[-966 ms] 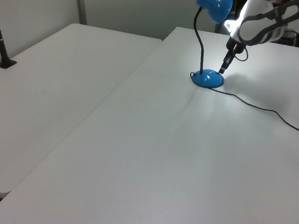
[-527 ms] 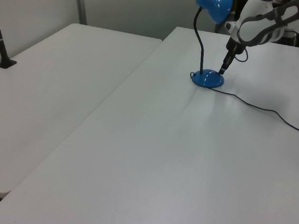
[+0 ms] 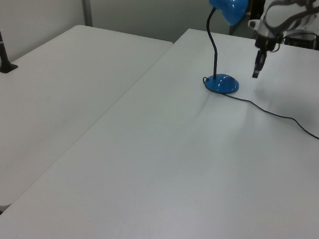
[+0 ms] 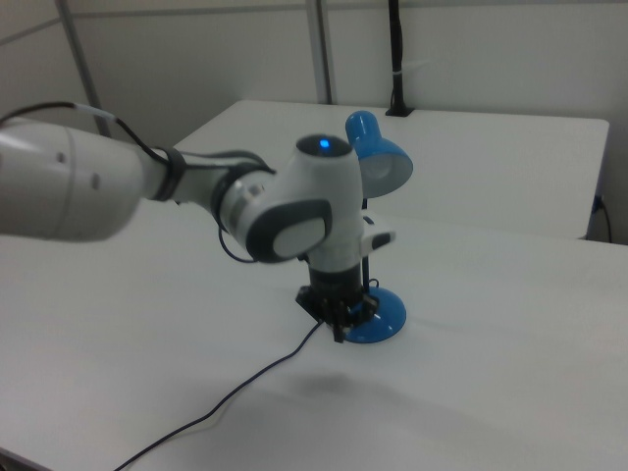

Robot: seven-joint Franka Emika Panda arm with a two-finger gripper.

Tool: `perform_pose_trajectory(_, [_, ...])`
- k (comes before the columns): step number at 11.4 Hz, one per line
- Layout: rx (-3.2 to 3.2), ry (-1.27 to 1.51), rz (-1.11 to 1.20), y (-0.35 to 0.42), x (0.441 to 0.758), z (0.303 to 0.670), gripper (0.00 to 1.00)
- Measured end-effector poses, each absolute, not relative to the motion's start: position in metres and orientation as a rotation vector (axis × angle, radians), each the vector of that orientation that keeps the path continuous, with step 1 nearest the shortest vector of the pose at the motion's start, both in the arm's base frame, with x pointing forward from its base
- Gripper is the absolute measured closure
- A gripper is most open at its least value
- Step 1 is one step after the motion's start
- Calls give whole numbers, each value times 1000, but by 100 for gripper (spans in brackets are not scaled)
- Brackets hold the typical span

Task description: Turn off the lamp

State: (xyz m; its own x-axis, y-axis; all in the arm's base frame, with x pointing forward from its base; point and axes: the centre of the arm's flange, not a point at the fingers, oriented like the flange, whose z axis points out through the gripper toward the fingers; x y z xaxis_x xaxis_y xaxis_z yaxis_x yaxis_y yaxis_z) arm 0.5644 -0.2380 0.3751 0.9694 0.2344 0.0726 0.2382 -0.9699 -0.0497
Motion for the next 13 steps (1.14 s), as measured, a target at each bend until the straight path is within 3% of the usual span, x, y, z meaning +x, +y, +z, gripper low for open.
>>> perform_pose_trajectory(1, [-3045,-392,-31,-234,556,398,95])
perform_pose_trajectory(3, [-3017,-409,34,-228,550,426,74])
perform_pose_trajectory(8, [-3002,-443,52,-185,548,501,3])
perform_pose_trajectory(11, [-3059,-68,-11,-123,558,565,0])
perform_pose_trajectory(13, [-3073,87,-41,-88,563,582,0])
